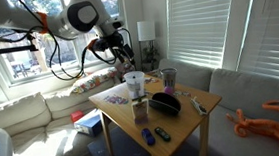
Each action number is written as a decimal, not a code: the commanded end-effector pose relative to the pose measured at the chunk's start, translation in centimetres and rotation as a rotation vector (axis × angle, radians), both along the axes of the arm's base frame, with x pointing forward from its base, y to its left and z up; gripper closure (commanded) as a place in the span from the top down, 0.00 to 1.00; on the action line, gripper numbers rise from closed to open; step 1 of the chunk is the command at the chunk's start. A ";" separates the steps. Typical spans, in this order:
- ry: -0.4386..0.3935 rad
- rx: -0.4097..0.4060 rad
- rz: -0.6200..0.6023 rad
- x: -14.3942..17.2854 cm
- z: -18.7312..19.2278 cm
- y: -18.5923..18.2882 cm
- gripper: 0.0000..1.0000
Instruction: Pick up the two pouch sachet and put them in the frost cold cup one at a time
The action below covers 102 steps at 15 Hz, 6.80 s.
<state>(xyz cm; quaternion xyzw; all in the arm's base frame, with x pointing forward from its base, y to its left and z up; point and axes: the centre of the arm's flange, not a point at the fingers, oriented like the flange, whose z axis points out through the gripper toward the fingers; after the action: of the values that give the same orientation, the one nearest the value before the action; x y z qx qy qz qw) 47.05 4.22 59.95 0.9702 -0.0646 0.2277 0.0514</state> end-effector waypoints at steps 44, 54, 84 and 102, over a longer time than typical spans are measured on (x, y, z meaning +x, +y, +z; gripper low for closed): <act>0.202 0.101 -0.473 -1.3 -7.8 -13.8 0.00; 0.110 0.011 -0.133 0.7 1.3 -10.2 0.00; -0.147 -0.007 0.560 3.1 4.3 -1.1 0.00; -0.109 0.002 0.639 4.6 1.0 -2.1 0.00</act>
<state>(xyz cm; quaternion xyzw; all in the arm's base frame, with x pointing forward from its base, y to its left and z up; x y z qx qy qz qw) 51.29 2.31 61.30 0.9336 0.2298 0.2744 -0.0196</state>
